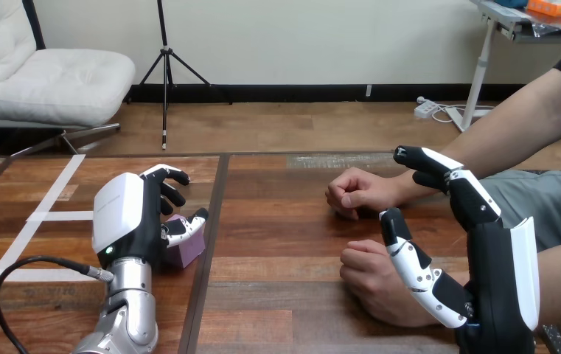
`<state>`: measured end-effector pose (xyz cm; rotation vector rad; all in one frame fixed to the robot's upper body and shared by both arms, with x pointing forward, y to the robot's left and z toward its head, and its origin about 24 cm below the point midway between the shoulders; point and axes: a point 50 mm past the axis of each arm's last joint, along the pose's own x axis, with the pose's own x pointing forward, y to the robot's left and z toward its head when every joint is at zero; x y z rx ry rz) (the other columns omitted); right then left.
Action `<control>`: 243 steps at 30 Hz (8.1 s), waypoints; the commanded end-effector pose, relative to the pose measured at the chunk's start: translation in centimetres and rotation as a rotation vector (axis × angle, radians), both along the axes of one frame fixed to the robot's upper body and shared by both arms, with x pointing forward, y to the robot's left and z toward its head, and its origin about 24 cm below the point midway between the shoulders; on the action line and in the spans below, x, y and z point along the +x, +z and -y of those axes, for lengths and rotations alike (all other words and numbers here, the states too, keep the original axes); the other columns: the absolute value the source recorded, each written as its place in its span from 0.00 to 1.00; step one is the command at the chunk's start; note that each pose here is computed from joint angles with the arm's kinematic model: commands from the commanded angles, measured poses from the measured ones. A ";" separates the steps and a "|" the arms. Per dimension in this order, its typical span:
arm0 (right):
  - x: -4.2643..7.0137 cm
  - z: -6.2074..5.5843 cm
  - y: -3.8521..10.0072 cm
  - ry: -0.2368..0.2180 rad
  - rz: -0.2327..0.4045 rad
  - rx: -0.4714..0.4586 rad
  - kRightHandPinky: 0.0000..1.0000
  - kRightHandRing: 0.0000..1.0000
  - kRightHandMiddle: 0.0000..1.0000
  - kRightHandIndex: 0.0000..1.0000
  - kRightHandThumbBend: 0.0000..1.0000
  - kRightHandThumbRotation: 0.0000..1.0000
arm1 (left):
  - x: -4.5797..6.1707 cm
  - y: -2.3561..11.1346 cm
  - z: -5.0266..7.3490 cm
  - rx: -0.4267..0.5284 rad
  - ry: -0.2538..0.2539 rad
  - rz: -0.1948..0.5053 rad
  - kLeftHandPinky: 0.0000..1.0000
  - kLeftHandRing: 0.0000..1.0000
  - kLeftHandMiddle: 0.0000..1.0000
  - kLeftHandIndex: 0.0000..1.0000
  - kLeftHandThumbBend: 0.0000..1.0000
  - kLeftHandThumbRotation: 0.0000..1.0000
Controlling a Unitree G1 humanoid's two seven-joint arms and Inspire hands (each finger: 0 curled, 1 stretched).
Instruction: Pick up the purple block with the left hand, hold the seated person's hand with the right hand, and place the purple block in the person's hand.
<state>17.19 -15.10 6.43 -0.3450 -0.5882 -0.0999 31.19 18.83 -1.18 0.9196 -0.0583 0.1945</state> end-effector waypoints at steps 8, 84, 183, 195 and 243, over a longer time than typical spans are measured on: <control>0.5 -0.2 1.5 0.002 0.082 0.002 0.75 0.78 0.76 0.74 0.40 0.41 | 0.9 1.2 -0.1 0.019 -0.005 0.043 0.48 0.48 0.52 0.63 0.61 0.00; 0.3 -0.2 1.6 -0.013 0.080 -0.010 0.75 0.78 0.75 0.74 0.41 0.45 | 2.1 0.4 0.3 0.363 0.005 -0.220 0.78 0.80 0.82 0.86 0.82 0.50; 0.1 0.3 1.7 -0.023 0.082 -0.021 0.74 0.77 0.75 0.74 0.44 0.47 | 0.7 -0.3 -1.1 0.166 0.011 -0.136 0.53 0.51 0.52 0.59 0.58 0.00; 0.1 0.3 1.7 -0.026 0.080 -0.023 0.75 0.78 0.76 0.74 0.44 0.48 | 0.6 0.4 -0.5 -0.028 -0.010 -0.047 0.48 0.47 0.52 0.59 0.59 0.00; 0.9 3.3 3.0 -0.055 -0.084 -0.395 0.84 0.89 0.88 0.87 0.57 0.52 | -0.9 2.4 1.4 -0.518 -0.116 0.219 0.39 0.43 0.50 0.57 0.73 0.00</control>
